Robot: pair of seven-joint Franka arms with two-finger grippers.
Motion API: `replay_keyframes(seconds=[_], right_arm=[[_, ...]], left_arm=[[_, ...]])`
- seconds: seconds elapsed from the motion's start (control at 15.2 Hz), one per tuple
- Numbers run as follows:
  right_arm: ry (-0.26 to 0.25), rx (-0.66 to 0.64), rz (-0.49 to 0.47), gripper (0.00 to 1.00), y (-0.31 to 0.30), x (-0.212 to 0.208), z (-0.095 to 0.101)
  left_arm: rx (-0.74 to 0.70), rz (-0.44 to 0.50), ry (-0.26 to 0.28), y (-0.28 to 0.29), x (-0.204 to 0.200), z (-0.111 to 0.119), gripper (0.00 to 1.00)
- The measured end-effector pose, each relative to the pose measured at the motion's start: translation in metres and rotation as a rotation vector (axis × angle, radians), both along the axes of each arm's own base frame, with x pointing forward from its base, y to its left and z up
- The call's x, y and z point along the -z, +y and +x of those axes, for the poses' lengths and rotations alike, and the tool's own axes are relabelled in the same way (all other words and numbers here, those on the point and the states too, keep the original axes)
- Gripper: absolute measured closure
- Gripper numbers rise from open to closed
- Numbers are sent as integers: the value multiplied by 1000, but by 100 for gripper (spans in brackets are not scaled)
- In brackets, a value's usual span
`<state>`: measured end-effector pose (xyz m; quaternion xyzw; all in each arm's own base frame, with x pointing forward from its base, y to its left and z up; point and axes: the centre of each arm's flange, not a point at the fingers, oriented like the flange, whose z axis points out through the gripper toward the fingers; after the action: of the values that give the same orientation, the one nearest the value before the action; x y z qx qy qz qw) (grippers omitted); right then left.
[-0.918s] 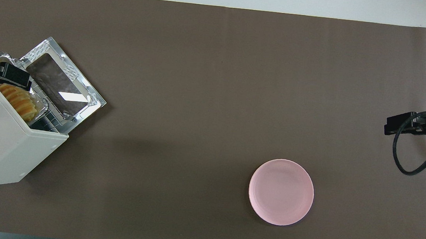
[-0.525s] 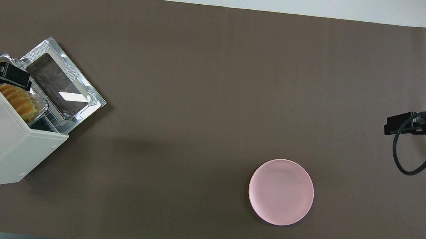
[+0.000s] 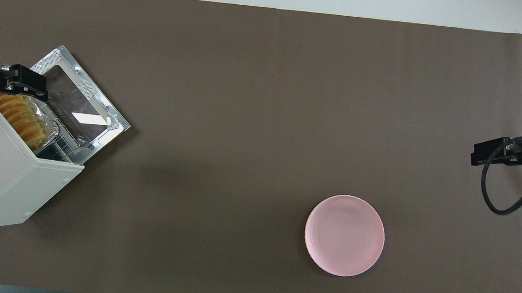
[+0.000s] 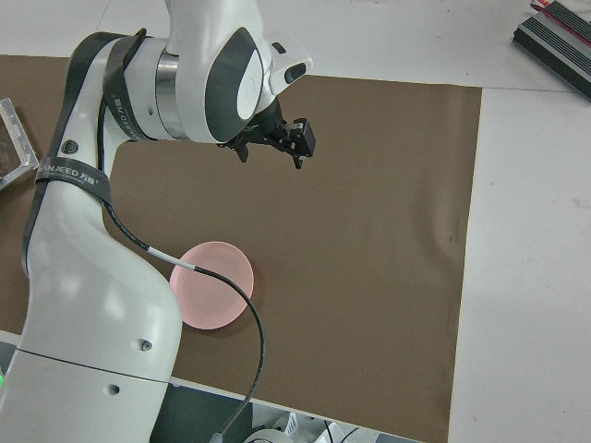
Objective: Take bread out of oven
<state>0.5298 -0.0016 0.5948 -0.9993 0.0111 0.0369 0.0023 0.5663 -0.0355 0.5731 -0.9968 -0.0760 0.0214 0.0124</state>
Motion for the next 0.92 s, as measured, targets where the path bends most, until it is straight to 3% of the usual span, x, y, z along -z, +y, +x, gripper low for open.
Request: replay_keyframes(seconds=[0.26,0.52,0.92], right_arm=[[0,0,0,0,0,0,0],[0,0,0,0,0,0,0],[0,0,0,0,0,0,0]], left_arm=[[-157,55,41,-23,48,28,0],[-249,159,17,-19,100,62,0],[-363,283,44,-6,151,71,0]])
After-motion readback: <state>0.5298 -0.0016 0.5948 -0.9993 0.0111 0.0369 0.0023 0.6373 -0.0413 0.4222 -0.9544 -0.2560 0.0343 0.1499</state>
